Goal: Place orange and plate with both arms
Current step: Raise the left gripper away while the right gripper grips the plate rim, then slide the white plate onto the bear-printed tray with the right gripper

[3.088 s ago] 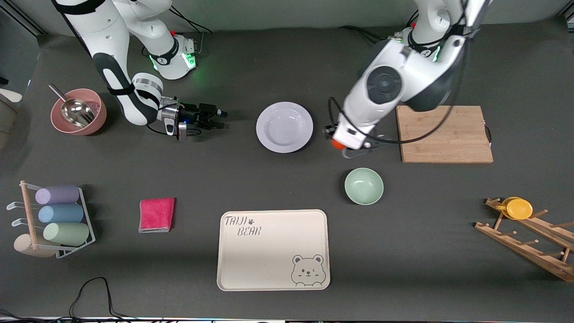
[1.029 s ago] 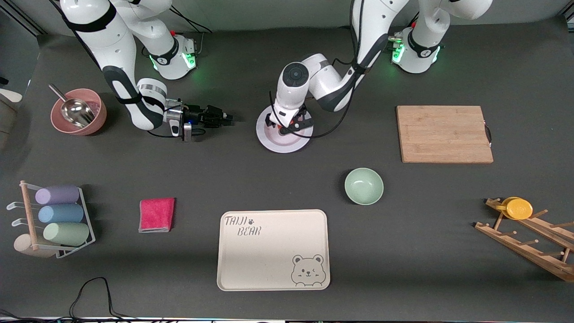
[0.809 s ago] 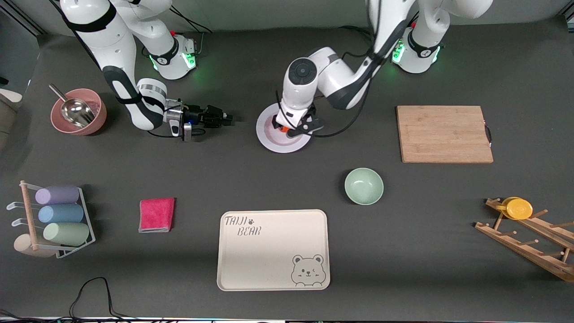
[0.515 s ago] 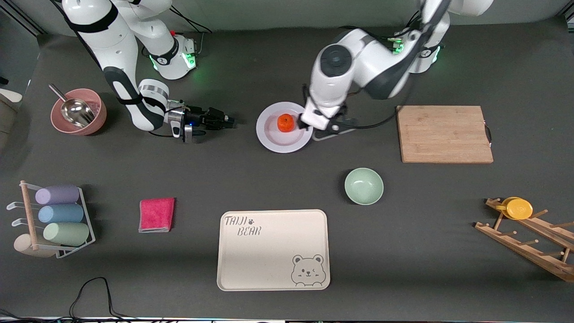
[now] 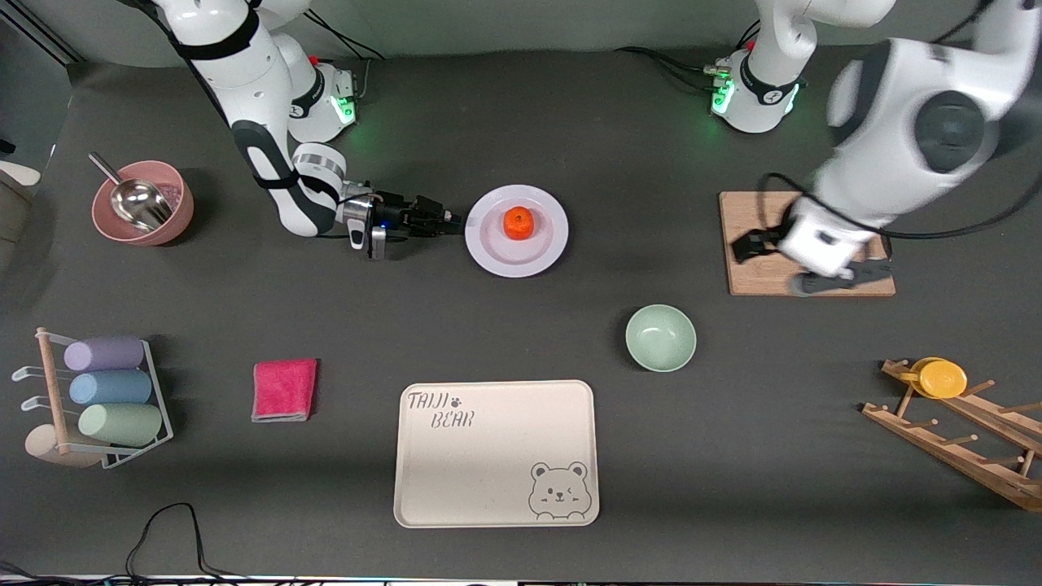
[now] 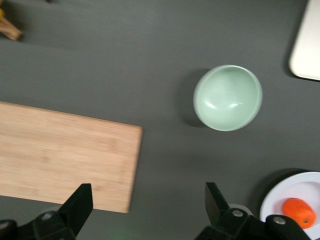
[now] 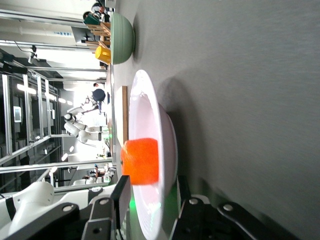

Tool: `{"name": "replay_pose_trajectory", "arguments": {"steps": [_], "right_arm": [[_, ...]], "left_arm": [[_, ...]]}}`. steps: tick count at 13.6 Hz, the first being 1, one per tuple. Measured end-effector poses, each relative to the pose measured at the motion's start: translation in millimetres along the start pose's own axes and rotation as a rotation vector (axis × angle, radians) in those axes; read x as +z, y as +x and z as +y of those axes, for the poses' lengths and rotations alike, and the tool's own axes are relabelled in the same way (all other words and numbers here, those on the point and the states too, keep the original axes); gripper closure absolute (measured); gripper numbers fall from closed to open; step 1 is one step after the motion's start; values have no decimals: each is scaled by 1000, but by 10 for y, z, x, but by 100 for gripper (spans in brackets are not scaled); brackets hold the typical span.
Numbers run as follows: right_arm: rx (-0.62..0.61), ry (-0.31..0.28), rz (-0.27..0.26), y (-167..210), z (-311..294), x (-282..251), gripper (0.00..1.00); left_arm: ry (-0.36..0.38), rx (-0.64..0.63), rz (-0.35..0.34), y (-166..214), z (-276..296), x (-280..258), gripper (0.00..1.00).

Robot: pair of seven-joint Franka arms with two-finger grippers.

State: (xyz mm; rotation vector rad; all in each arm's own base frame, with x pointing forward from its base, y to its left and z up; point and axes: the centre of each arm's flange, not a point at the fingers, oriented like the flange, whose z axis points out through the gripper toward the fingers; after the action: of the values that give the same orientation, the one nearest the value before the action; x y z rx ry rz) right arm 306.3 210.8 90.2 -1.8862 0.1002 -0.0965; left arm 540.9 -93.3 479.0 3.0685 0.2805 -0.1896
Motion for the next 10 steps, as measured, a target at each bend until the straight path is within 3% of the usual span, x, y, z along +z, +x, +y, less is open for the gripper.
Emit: {"name": "replay_pose_trajectory", "arguments": {"steps": [3,5,6,8,10], "right_arm": [[5,18,3,-34,-49,191,55],[-10,19,0,-33,-45,224,58],[-22,17,1,-36,-31,225,65],[-30,15,4,-36,-13,228,93],[-33,19,7,-12,-25,237,96]], "left_arm": [[9,0,0,169,-854,-122,0],[9,6,7,147,-1095,-233,0],[18,11,6,117,-1097,-278,0],[36,27,0,62,-1030,-394,0],[53,35,-12,19,-985,-545,0]]}}
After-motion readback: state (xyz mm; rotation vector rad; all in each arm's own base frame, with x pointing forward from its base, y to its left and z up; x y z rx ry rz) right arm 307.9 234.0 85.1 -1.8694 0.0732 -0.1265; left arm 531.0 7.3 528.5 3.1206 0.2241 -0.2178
